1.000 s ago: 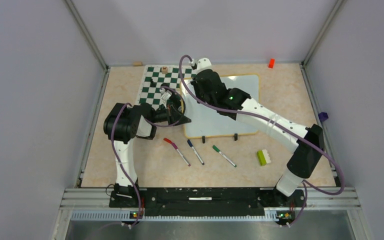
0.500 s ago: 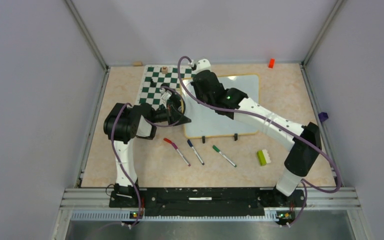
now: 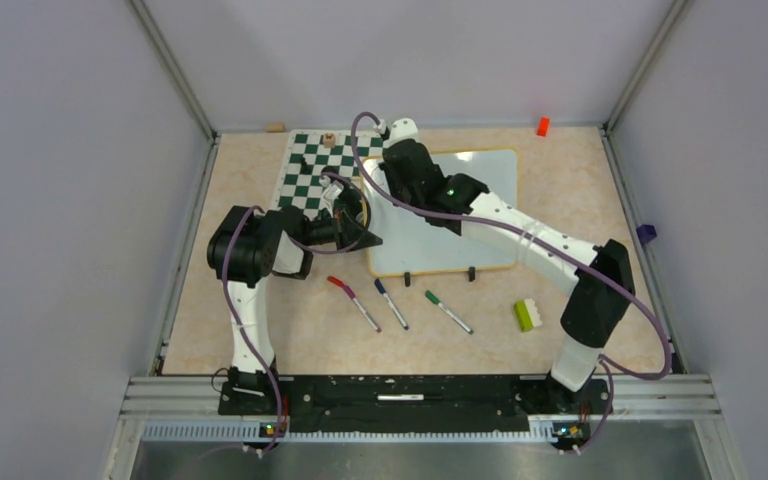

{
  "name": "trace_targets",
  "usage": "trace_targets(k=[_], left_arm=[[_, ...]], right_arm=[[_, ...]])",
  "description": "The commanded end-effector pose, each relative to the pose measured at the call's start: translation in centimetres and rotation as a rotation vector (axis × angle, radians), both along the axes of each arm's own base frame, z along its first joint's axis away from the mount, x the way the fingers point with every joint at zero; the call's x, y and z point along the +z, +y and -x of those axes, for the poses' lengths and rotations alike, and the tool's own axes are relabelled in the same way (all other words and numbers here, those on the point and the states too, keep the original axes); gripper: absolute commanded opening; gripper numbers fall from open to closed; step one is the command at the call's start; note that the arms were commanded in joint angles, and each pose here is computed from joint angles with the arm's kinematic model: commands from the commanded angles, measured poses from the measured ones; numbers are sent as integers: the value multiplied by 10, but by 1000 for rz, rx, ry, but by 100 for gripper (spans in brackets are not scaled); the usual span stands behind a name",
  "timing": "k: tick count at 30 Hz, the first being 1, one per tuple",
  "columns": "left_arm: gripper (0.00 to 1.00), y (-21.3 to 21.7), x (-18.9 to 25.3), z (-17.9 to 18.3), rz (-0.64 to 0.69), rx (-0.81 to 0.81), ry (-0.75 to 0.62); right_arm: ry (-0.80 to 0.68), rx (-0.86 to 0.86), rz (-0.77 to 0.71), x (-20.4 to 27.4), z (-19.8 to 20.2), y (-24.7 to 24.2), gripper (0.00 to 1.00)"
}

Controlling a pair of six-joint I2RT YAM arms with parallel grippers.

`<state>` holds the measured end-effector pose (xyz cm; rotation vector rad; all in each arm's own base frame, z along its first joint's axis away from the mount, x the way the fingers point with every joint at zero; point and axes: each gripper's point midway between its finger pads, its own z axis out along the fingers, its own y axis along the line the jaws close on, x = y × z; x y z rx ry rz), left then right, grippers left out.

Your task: Write a sentence on the whiteboard

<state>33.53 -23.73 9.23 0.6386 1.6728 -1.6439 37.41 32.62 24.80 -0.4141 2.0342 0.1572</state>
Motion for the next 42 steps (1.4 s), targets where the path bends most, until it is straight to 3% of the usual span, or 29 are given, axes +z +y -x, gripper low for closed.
trace_targets(k=[1, 20, 42], left_arm=[[4, -1, 9, 2, 5, -6, -155], [4, -1, 9, 3, 5, -8, -155], [4, -1, 9, 2, 5, -7, -157]], right_arm=[[-48, -41, -32, 21, -15, -3, 0], [44, 37, 15, -4, -4, 2, 0], [-16, -87, 49, 9, -11, -24, 0]])
